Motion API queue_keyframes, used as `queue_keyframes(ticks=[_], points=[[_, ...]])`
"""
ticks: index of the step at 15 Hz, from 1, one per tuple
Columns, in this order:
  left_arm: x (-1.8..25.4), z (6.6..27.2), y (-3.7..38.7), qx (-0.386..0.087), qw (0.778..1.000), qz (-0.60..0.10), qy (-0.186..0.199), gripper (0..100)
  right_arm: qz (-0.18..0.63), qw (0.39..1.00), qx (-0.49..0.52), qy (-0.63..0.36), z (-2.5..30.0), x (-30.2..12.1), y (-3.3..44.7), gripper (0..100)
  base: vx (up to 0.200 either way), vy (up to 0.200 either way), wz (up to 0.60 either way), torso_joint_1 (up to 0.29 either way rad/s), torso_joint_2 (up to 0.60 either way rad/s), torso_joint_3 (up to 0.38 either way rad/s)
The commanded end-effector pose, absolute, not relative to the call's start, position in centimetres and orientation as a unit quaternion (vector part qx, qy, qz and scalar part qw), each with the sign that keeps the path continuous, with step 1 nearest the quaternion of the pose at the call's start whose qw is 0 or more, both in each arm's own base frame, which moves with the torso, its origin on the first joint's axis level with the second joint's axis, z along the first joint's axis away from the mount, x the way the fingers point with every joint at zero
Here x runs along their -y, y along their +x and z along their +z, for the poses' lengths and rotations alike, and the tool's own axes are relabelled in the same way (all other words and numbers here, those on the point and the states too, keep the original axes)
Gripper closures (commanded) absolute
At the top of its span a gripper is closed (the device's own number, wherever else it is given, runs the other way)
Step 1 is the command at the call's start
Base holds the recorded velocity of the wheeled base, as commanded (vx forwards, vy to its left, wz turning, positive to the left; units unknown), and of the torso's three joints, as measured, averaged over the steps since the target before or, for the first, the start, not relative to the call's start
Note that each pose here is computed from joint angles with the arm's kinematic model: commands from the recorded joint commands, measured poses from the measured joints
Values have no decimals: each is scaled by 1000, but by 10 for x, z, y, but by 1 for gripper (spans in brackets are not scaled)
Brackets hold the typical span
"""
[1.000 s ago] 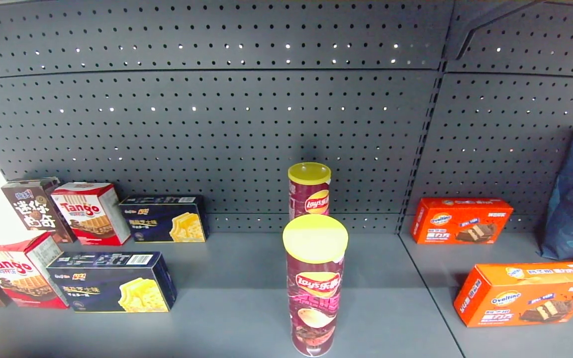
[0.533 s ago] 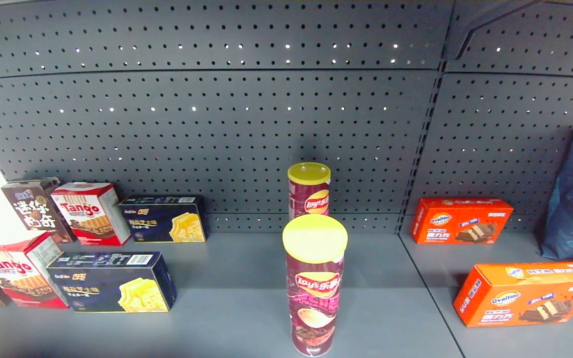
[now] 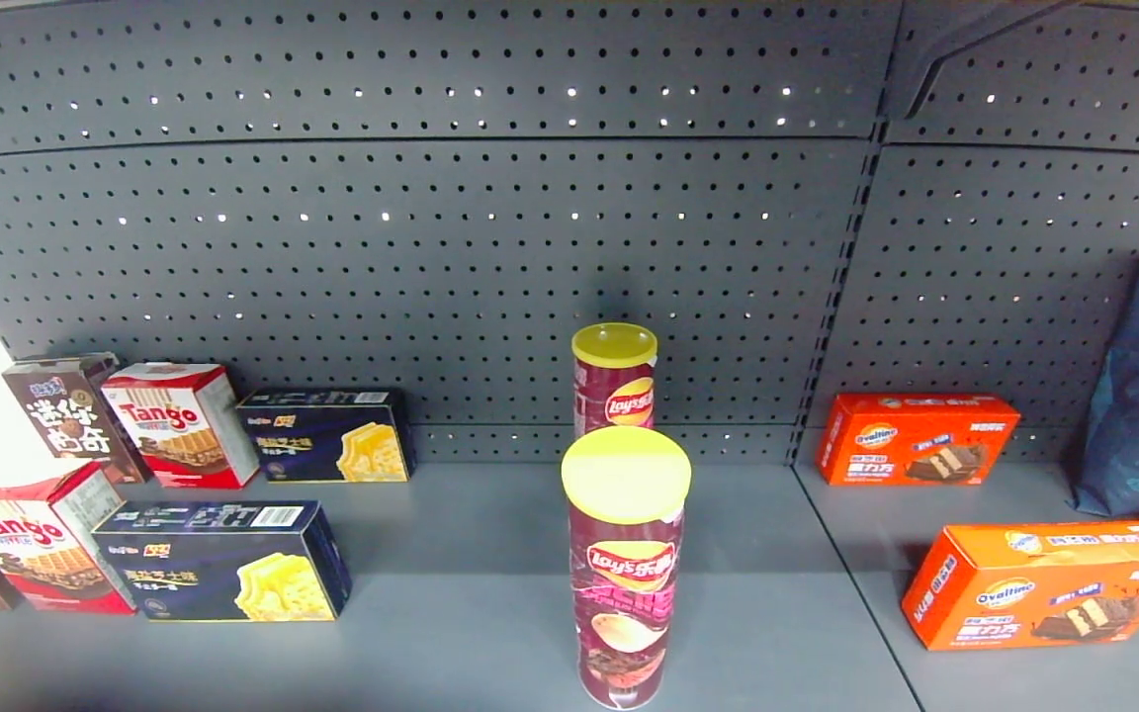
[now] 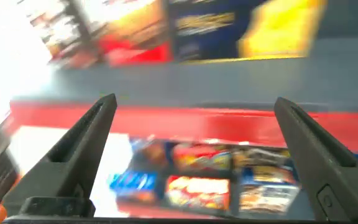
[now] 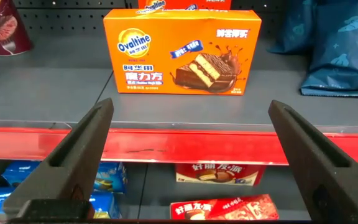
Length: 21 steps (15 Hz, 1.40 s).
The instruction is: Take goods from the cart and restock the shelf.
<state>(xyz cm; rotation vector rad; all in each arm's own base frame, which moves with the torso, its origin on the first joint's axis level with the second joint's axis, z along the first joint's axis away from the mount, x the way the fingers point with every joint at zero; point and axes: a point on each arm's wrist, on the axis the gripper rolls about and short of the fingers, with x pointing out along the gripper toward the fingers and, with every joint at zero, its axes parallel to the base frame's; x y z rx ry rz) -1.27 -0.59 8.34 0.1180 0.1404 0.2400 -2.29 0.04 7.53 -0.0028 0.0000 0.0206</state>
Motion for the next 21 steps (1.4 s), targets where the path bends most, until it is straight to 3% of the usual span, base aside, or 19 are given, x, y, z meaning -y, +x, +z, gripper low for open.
queue_keyframes(ticks=[1,5,6,8,9,11,13,21], points=[[9,78,-17,-45,985,159,50,0,11,1000,-1,-2,75,0,-23,0,0,0,0,0,0,0],[5,80,-9,-97,984,145,38,0,11,1000,-1,-2,75,0,-23,0,0,0,0,0,0,0],[4,79,-8,-97,988,115,43,0,11,1000,-1,-2,75,0,-23,0,0,0,0,0,0,0],[3,78,-13,-70,996,23,53,0,11,1000,-1,-2,75,0,-23,0,0,0,0,0,0,0],[2,77,-21,-20,998,-33,59,0,11,1000,-1,-2,75,0,-23,0,0,0,0,0,0,0],[1,76,-23,0,998,-35,54,0,11,1000,-1,-2,75,0,-23,0,0,0,0,0,0,0],[0,77,-23,2,1000,-12,5,0,11,1000,-1,-2,75,0,-23,0,0,0,0,0,0,0],[1,76,-23,1,1000,-12,3,0,12,1000,-2,-2,75,0,-23,0,0,0,0,0,0,0]])
